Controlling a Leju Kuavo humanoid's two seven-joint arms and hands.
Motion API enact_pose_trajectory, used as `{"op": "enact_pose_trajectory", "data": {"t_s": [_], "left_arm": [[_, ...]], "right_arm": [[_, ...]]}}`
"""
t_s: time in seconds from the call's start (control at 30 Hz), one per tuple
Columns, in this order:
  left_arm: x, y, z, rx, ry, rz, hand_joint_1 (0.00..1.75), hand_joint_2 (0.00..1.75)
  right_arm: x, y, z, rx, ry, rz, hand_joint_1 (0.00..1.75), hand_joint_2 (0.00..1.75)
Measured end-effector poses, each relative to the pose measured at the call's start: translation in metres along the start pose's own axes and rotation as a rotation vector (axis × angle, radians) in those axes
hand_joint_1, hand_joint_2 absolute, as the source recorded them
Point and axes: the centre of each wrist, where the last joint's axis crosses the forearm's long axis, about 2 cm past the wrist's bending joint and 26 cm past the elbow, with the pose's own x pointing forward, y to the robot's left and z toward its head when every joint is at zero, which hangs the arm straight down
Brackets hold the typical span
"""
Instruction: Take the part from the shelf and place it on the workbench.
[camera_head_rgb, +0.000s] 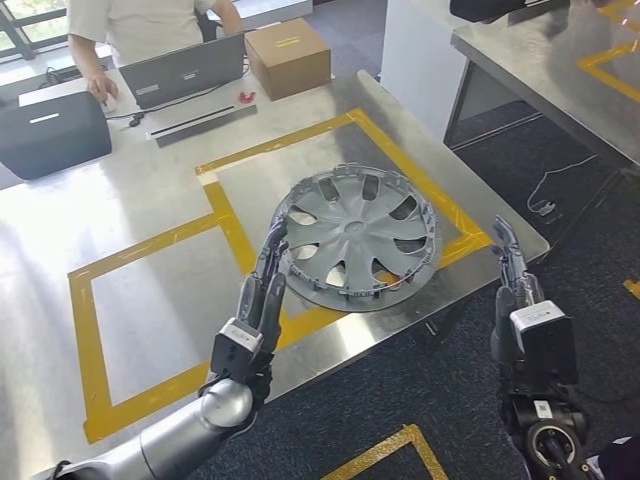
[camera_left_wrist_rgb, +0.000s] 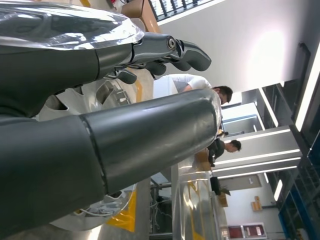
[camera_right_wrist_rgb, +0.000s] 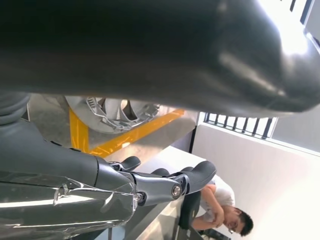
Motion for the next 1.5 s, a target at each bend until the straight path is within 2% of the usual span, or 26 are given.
{"op": "enact_pose_trajectory", "data": {"t_s": [0.6, 1.5], "left_arm": [[0.002, -0.002, 0.005, 0.007, 0.013, 0.007, 0.0, 0.0], [0.006, -0.003, 0.009, 0.014, 0.021, -0.003, 0.0, 0.0]], "right_arm": [[-0.001, 0.004, 0.019, -0.033, 0.048, -0.073, 0.0, 0.0], [0.002, 0.008, 0.028, -0.018, 0.041, -0.106, 0.0, 0.0]]}}
